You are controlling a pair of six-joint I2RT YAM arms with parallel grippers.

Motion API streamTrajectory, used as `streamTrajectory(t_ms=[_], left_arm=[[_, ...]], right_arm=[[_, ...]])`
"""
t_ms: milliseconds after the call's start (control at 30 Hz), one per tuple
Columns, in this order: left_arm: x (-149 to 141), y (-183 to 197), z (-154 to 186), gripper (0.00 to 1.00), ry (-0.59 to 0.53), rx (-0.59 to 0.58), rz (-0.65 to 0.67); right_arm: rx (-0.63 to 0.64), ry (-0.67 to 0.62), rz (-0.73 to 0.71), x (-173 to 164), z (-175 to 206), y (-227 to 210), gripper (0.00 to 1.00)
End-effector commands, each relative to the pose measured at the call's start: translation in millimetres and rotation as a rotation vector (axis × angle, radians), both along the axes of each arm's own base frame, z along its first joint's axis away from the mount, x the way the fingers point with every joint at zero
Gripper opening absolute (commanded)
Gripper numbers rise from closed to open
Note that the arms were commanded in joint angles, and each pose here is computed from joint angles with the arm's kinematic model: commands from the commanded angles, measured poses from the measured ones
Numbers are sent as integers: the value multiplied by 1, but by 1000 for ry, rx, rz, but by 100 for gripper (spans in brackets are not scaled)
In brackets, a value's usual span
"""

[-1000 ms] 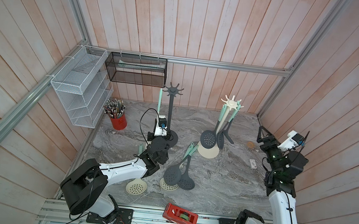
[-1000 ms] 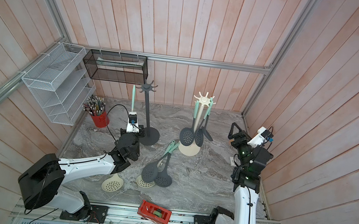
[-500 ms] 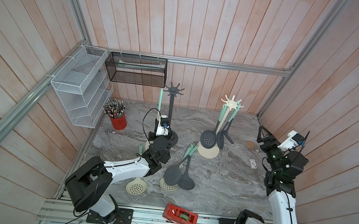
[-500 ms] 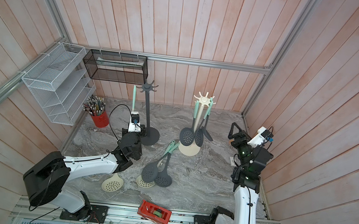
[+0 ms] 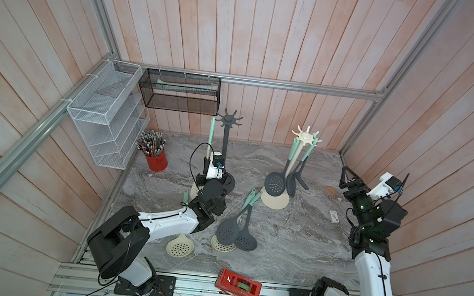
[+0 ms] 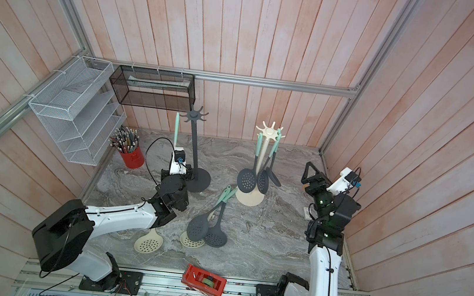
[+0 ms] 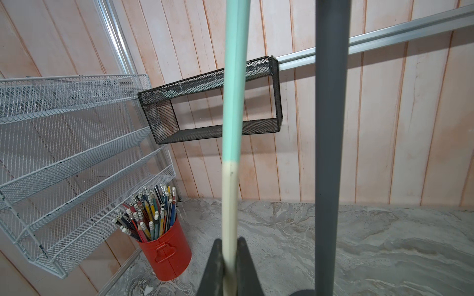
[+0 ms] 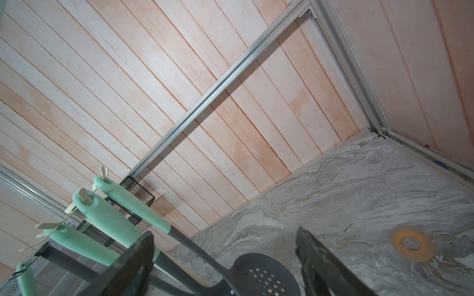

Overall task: Hang the skimmer on the kitchen utensil rack
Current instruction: Hang the skimmer on the rack.

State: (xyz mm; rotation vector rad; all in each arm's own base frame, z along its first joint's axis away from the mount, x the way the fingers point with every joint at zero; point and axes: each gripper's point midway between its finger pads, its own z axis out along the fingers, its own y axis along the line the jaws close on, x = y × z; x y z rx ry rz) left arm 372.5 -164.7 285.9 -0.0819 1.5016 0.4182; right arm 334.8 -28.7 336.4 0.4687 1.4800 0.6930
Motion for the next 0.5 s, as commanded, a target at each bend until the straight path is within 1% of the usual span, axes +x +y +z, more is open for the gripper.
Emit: streamTrajectory(t_ms=[0,267,467], left_arm=[[3,-7,0,0,18,36,1],[3,-12,-5,0,30,71,13],[-1,-8,3,0,10,44,17]], right_arm=[[-1,-28,9,-3,5,1,88],[6,-26,7,-3,4,0,87],[9,-23,8,-2,3,1,87]])
